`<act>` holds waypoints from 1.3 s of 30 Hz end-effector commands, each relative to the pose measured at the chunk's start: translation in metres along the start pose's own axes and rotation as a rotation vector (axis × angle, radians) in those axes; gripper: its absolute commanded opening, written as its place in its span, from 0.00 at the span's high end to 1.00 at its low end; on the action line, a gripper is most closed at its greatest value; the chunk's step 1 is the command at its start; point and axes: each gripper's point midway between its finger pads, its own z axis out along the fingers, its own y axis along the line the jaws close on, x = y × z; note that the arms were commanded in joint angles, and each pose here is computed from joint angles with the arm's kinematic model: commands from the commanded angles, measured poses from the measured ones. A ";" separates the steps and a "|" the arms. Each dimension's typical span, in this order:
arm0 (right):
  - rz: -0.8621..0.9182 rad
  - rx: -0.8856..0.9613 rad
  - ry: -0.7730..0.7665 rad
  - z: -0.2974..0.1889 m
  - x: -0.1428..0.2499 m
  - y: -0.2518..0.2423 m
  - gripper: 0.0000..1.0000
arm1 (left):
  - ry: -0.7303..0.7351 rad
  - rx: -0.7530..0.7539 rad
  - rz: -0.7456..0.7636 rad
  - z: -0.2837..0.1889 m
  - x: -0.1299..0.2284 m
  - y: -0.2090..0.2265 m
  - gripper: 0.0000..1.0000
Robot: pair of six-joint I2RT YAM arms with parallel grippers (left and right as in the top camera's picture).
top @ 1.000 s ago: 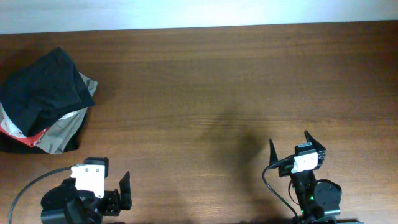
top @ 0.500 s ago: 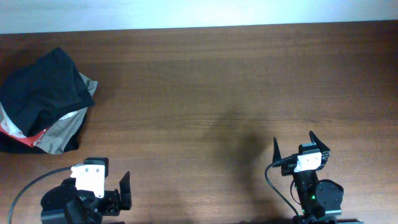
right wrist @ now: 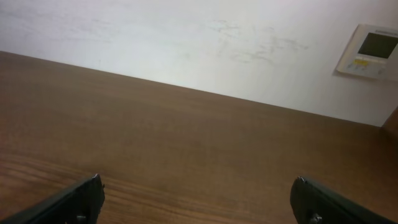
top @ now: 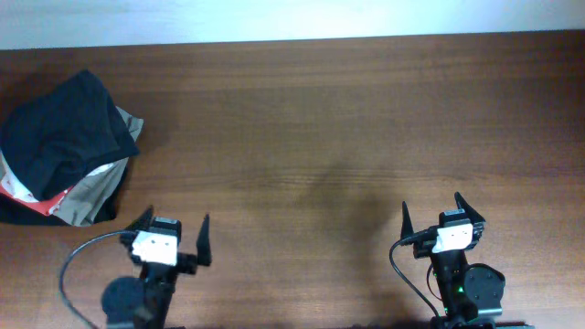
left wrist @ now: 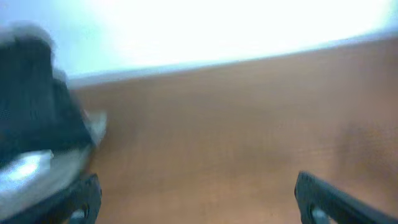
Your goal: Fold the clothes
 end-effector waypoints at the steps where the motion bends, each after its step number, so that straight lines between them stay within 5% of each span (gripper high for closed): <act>1: -0.005 0.017 0.008 0.000 0.003 -0.003 0.01 | -0.209 0.002 0.031 0.010 -0.003 -0.004 0.01; 5: -0.005 0.017 0.008 0.000 0.003 -0.003 0.01 | -0.078 -0.098 -0.066 0.016 0.040 0.012 0.01; 39: -0.006 0.017 0.008 0.000 0.003 -0.003 0.01 | -0.078 -0.117 -0.034 0.016 0.039 0.015 0.01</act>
